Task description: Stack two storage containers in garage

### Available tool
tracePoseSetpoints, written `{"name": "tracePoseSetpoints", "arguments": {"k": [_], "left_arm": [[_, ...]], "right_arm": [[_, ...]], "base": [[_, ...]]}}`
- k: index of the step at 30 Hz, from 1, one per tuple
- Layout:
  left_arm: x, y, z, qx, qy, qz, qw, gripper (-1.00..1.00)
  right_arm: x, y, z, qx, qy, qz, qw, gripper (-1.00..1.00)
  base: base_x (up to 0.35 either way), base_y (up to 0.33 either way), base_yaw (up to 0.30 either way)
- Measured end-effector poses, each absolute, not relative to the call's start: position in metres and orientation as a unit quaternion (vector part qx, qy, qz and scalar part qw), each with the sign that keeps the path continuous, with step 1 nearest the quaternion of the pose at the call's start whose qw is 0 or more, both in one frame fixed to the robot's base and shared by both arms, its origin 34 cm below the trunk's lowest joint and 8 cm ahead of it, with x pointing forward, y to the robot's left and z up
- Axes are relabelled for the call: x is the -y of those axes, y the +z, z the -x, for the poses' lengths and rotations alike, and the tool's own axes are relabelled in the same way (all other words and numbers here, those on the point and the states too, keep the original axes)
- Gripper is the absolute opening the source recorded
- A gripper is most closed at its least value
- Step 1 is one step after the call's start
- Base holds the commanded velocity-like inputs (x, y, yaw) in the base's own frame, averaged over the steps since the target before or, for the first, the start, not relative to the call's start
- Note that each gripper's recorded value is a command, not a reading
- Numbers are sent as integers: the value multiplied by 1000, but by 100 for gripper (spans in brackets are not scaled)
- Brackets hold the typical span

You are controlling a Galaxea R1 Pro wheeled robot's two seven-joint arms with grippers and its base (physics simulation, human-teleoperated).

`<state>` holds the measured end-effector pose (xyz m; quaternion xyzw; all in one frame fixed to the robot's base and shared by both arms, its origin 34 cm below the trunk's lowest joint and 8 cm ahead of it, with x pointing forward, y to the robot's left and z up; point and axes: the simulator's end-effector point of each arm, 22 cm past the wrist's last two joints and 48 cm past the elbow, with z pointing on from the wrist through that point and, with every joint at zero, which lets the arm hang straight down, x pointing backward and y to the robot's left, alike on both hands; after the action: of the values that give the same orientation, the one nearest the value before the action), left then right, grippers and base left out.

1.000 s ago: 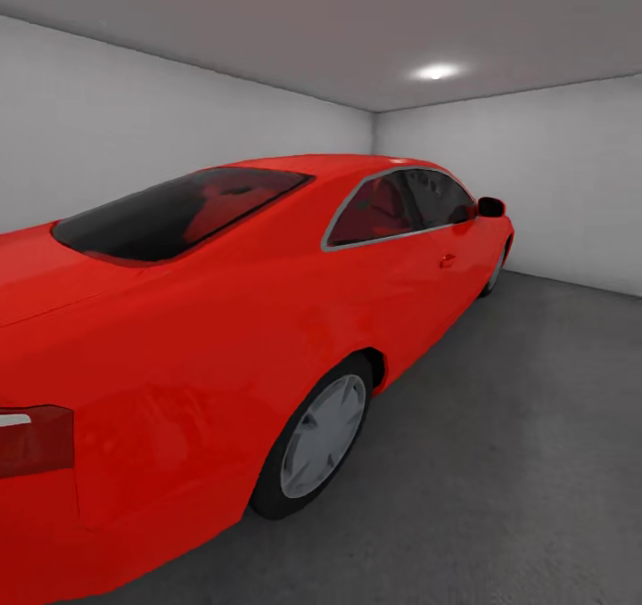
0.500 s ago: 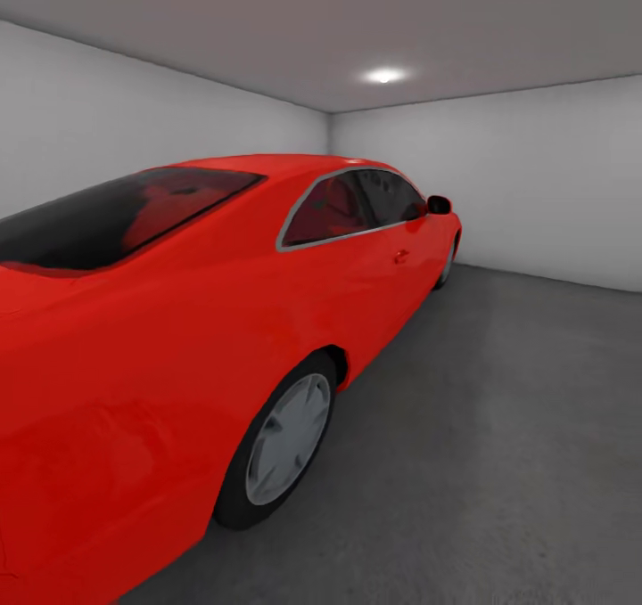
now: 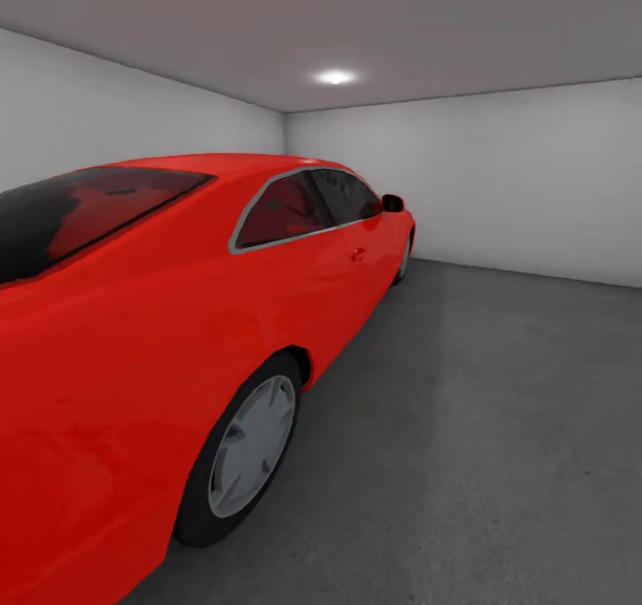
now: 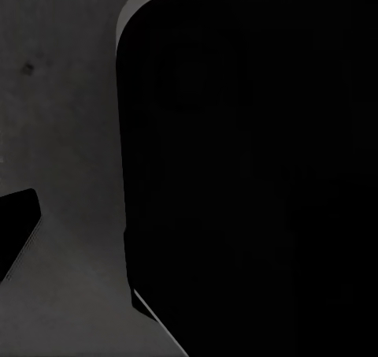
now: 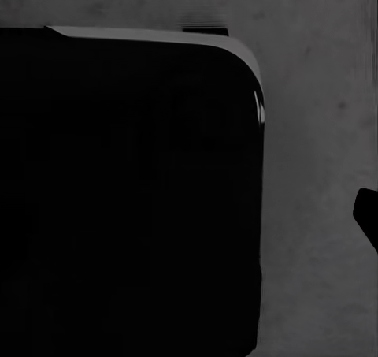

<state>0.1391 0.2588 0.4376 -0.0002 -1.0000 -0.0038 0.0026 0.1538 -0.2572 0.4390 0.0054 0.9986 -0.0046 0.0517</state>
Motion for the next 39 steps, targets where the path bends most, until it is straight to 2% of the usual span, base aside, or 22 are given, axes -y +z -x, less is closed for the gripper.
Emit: {"name": "tracePoseSetpoints", "arguments": {"k": [28, 39], "left_arm": [[-253, 438, -140, 1000, 0, -9, 0, 100], [-254, 438, -152, 1000, -1, -11, -28, 100]], "right_arm": [[260, 439, -153, -999, -6, -5, 54, 100], [262, 439, -153, -999, -7, -5, 54, 100]], "base": [[0, 0, -300], [0, 0, -300]]}}
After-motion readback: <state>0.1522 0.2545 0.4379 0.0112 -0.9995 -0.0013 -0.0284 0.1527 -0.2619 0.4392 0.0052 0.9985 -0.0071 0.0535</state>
